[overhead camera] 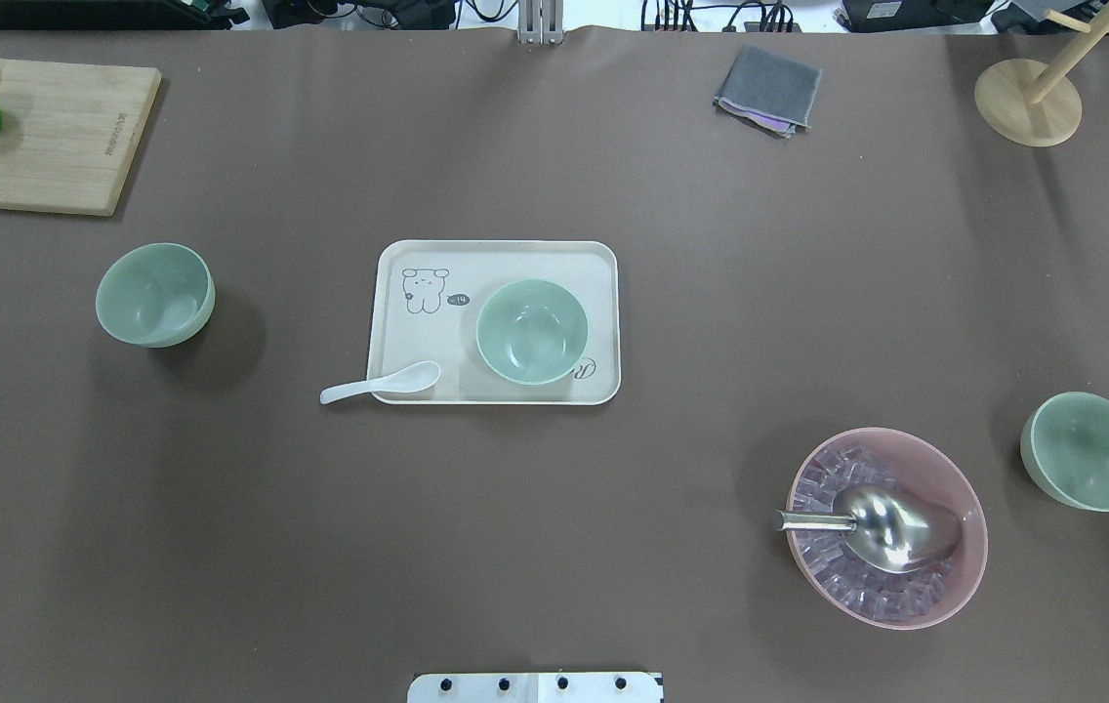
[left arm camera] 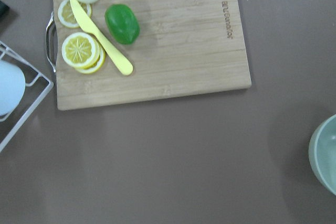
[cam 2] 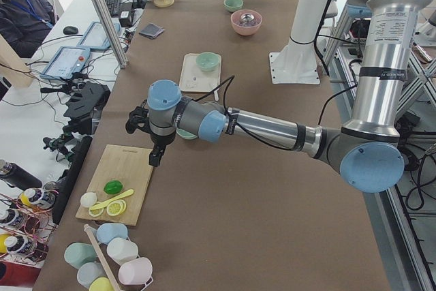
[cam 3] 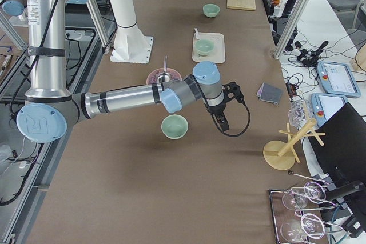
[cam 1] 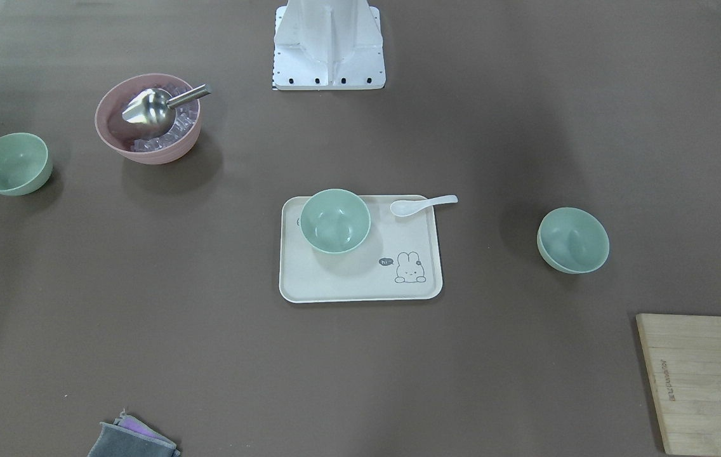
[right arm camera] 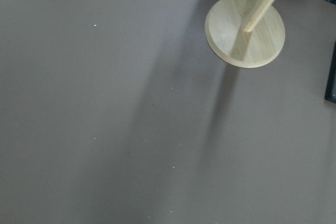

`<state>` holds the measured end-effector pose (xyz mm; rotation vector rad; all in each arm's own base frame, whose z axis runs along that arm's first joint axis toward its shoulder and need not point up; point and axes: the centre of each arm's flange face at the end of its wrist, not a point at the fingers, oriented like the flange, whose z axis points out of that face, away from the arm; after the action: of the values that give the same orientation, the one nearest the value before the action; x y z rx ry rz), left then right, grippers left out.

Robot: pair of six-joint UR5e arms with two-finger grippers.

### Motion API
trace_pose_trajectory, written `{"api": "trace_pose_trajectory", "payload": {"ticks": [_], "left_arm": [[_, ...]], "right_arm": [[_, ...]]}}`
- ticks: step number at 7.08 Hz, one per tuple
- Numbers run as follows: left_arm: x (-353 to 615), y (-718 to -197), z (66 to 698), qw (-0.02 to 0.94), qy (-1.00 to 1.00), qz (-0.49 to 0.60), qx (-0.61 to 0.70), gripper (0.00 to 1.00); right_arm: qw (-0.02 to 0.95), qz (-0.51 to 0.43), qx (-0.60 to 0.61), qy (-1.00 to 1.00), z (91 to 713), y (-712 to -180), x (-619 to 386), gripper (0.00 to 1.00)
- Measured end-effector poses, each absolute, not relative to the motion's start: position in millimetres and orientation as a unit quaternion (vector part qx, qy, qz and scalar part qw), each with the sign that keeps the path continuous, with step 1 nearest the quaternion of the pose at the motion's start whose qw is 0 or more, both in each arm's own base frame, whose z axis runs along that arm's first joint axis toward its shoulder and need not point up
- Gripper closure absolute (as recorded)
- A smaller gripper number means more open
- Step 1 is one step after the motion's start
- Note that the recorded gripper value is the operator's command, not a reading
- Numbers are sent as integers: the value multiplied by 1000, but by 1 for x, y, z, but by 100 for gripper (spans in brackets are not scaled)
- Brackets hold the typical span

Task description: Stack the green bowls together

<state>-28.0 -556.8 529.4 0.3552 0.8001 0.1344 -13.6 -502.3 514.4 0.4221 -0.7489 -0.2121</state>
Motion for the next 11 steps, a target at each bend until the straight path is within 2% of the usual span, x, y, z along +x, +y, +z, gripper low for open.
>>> {"api": "trace_pose_trajectory", "payload": {"ticks": [3, 6, 9, 11], "left_arm": [[-19, -576, 538, 891, 392, 79, 215, 2], [39, -584, 524, 882, 415, 95, 200, 2], [121, -580, 519, 890, 433, 33, 138, 2], [164, -575, 518, 896, 429, 13, 119, 6]], "right_arm": [[896, -53, 174, -406, 485, -509, -77, 0], [906, -3, 139, -401, 489, -502, -116, 2], [919, 21, 117, -376, 520, -471, -107, 4], [920, 27, 114, -374, 519, -446, -96, 3]]}}
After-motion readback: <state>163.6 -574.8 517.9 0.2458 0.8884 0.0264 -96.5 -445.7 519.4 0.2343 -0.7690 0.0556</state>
